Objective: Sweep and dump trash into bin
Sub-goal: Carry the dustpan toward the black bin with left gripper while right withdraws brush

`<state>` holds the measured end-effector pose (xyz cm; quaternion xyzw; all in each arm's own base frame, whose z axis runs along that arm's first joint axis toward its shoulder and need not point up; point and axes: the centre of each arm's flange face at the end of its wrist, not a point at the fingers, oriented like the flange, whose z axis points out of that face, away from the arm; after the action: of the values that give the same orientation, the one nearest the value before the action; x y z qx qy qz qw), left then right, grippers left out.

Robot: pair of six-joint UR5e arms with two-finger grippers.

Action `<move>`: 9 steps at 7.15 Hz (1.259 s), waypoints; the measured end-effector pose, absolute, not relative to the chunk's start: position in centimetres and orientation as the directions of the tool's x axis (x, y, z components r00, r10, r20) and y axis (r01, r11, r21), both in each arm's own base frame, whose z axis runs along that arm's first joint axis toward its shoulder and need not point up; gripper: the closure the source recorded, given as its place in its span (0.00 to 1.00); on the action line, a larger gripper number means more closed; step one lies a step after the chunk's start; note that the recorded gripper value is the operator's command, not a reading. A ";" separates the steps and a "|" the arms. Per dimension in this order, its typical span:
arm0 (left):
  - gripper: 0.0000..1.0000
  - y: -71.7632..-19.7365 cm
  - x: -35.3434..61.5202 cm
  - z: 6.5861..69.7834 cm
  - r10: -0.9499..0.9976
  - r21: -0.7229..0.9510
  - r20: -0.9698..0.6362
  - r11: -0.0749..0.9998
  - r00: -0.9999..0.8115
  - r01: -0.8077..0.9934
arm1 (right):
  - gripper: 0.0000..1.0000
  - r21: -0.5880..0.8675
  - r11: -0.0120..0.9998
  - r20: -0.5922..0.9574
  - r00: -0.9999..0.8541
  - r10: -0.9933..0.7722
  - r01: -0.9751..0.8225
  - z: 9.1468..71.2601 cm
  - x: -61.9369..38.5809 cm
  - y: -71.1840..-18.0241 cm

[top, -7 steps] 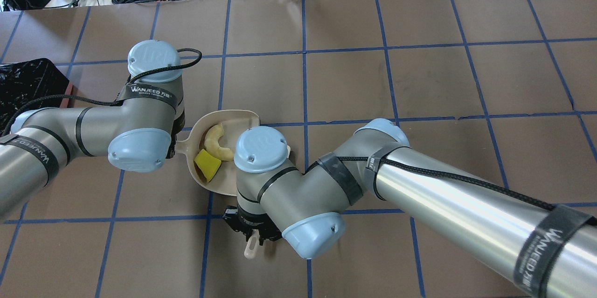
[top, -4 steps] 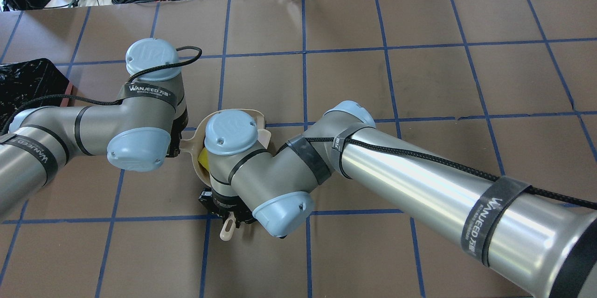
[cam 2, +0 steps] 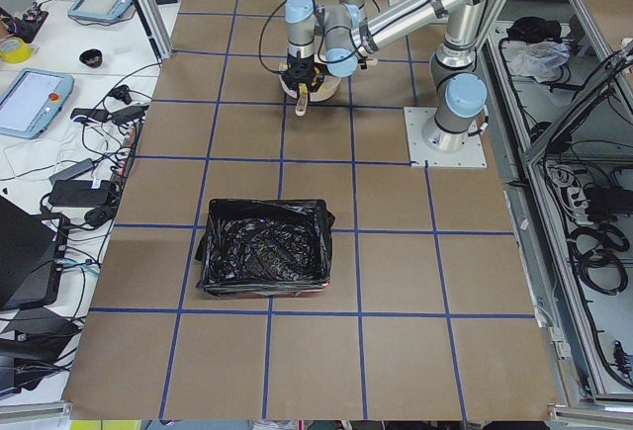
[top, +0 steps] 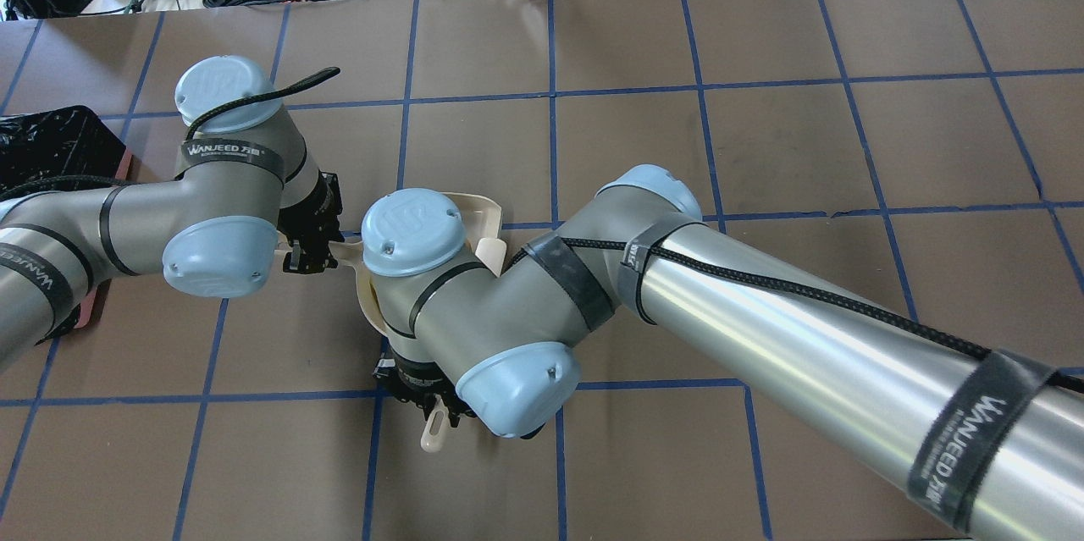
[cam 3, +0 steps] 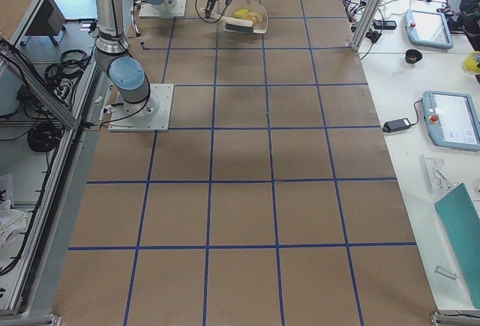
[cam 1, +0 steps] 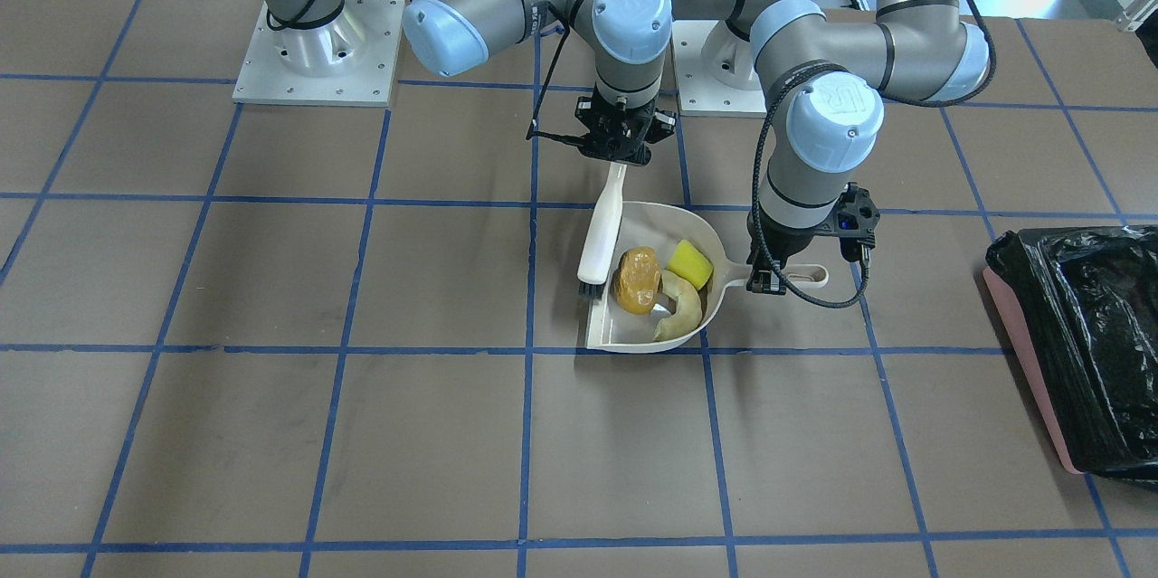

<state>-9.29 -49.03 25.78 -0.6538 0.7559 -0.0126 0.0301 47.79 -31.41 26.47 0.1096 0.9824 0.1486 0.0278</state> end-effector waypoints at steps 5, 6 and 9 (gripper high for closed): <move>1.00 -53.6 -1.7 30.5 -0.990 -0.008 0.043 0.133 -0.133 -0.991 | 0.94 0.286 0.953 0.012 -0.994 0.105 0.104 30.0 41.5 -34.3; 1.00 -55.0 0.3 32.3 -0.989 -0.002 0.036 0.146 -0.146 -0.989 | 0.94 0.270 0.959 0.015 -0.996 0.087 0.088 30.3 38.9 -36.7; 1.00 -57.7 7.6 36.0 -0.987 0.037 0.051 0.155 -0.153 -0.987 | 0.93 0.253 0.967 0.097 -0.994 -0.041 -0.015 30.3 28.9 -43.7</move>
<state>7.65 -57.74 35.99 -0.6499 0.7593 -0.0024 -0.0316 28.87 -43.72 30.33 -0.0142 0.9905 0.1268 -0.0510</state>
